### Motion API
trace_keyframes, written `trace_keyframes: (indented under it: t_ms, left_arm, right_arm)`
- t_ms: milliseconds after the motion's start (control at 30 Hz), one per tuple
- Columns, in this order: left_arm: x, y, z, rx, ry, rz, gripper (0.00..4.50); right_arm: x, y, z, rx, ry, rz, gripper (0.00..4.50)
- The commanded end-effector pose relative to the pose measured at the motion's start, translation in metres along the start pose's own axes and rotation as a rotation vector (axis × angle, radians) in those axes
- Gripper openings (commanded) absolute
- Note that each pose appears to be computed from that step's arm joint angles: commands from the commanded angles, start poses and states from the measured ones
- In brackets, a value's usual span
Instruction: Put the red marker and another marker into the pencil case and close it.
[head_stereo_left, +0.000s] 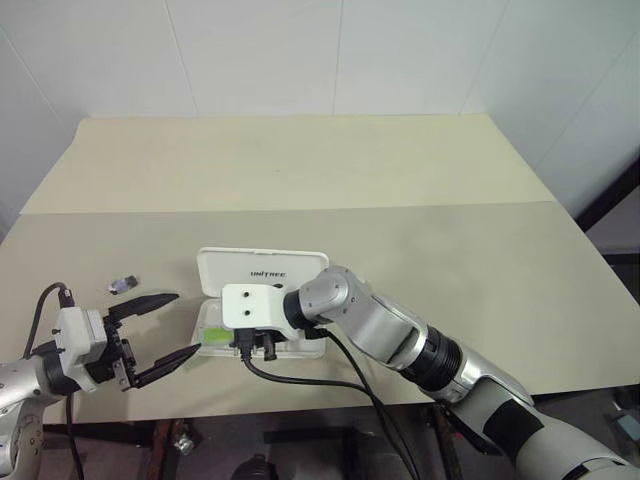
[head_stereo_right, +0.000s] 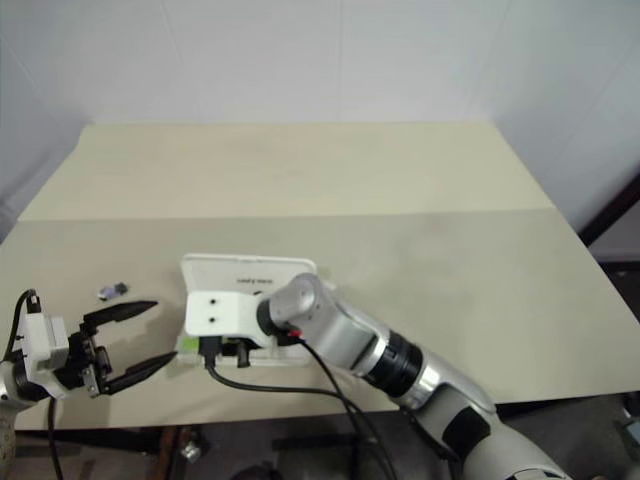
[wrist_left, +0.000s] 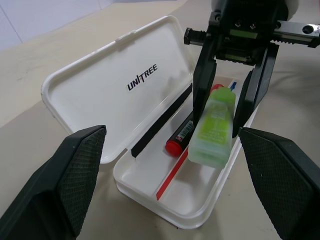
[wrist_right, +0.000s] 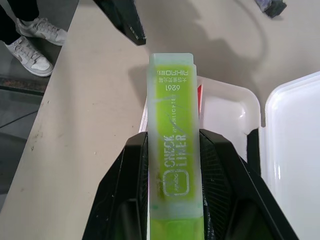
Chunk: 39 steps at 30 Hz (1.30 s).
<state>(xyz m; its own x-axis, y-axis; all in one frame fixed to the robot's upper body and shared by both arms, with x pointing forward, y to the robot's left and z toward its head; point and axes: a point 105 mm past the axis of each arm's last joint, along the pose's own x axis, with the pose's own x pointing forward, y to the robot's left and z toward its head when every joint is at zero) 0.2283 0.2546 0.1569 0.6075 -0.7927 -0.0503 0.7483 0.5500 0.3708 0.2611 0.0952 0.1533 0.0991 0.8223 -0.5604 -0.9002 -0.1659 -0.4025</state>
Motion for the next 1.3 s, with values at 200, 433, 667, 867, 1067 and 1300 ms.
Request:
trace_keyframes:
  t_ms: [200, 433, 667, 867, 1067, 1300]
  left_arm:
    - [-0.003, 0.004, 0.008, 0.039, -0.01, 0.012, 4.5]
    - [-0.003, 0.005, 0.008, 0.042, -0.014, 0.011, 4.5]
    - [-0.002, 0.005, 0.009, 0.044, -0.02, 0.007, 4.5]
    - [-0.002, 0.005, 0.01, 0.047, -0.022, 0.007, 4.5]
    - [-0.003, 0.005, 0.011, 0.049, -0.021, 0.009, 4.5]
    - [-0.002, 0.006, 0.011, 0.05, -0.023, 0.01, 4.5]
  right_arm:
    - [0.004, 0.002, 0.018, -0.02, 0.033, -0.006, 1.11]
    - [0.008, 0.001, 0.021, 0.014, 0.043, -0.018, 1.11]
    - [0.011, 0.003, 0.021, 0.055, 0.057, -0.019, 1.11]
    - [0.013, 0.001, 0.019, 0.066, 0.069, -0.03, 1.11]
    - [0.013, 0.002, 0.019, 0.055, 0.073, -0.022, 1.11]
    - [0.012, 0.006, 0.023, 0.039, 0.057, 0.001, 3.17]
